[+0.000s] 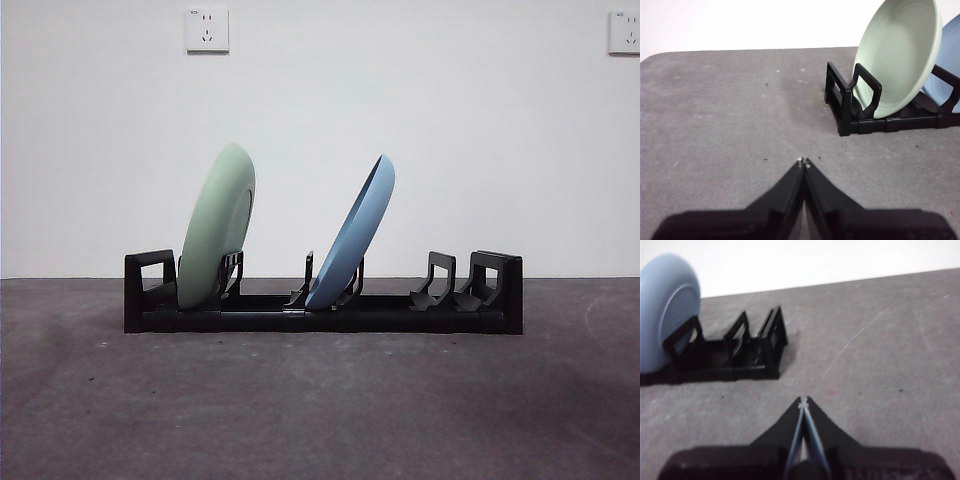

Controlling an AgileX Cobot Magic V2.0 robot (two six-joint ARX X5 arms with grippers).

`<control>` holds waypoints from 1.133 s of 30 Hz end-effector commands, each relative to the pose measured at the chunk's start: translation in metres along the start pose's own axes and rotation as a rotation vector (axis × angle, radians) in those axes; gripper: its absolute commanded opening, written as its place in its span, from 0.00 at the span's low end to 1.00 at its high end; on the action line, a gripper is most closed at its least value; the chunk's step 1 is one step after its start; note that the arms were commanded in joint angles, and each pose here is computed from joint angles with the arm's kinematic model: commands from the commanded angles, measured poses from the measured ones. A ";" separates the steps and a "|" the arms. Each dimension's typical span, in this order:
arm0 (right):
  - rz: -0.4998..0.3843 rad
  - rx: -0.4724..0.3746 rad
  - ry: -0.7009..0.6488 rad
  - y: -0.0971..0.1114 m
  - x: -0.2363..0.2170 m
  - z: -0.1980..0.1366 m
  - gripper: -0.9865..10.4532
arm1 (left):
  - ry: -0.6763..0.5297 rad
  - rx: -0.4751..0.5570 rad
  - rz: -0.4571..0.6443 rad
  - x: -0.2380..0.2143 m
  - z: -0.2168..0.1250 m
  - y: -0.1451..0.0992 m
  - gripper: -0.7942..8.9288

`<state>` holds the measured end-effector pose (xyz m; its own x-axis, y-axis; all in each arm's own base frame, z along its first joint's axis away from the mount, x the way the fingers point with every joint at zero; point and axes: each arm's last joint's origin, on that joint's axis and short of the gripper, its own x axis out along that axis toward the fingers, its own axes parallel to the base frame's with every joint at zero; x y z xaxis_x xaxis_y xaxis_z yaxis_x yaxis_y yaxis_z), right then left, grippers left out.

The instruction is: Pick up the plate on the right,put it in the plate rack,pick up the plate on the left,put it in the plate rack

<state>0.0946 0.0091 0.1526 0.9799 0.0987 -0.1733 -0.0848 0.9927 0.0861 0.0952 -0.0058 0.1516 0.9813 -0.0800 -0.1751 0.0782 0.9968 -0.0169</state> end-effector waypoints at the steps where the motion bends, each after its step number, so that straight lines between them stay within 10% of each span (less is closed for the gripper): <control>1: 0.024 -0.009 0.003 0.000 0.001 -0.004 0.07 | 0.011 -0.008 0.004 0.001 -0.005 0.000 0.08; 34: 0.014 0.010 0.003 0.000 0.001 -0.004 0.07 | 0.011 -0.008 0.005 0.001 -0.005 0.000 0.08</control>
<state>0.0947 0.0096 0.1528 0.9791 0.1163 -0.1668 -0.1020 0.9905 0.0920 0.0952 -0.0058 0.1516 0.9813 -0.0800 -0.1751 0.0782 0.9968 -0.0169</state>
